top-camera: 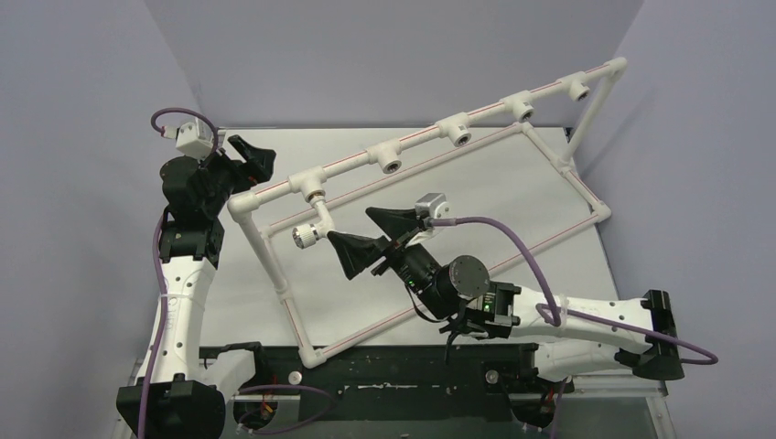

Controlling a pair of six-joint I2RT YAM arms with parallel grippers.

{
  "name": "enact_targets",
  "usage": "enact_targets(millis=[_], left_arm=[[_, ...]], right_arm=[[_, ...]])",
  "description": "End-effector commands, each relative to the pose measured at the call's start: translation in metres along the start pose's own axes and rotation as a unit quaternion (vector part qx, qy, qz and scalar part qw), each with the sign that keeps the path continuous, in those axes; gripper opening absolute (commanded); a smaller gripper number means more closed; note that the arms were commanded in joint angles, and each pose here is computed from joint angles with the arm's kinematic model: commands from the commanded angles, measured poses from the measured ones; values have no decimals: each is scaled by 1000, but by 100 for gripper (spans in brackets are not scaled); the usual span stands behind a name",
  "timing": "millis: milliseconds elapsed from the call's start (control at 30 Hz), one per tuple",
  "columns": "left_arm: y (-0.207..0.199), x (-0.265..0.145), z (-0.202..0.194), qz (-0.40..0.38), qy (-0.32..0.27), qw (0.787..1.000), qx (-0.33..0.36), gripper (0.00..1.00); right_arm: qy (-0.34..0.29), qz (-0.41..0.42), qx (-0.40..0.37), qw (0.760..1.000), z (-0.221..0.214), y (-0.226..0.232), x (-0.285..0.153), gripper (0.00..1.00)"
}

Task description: Install the water faucets

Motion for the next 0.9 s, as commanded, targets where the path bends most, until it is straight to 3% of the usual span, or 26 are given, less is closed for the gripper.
enact_targets(millis=[0,200,500,867], left_arm=[[-10,-2,15,-25,-29,999,9,87],[-9,-1,15,-26,-27,999,6,87],[-8,0,14,-26,-25,999,4,86],[-8,1,14,-26,-24,999,5,87]], right_arm=[[-9,71,-186,980,44,4,-4,92],[9,116,-335,935,57,4,-5,89],[8,178,-522,834,64,3,-6,88],[34,221,-622,751,48,17,-1,89]])
Point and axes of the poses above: each gripper's point midway between its finger pads, its own x axis out along the fingers, its own y axis along the line the jaws close on, z = x × y, the point moved 7 cm from there along -x, back along the fingers, and after that the axes turned 3 degrees about -x, right-handed, at the moved point
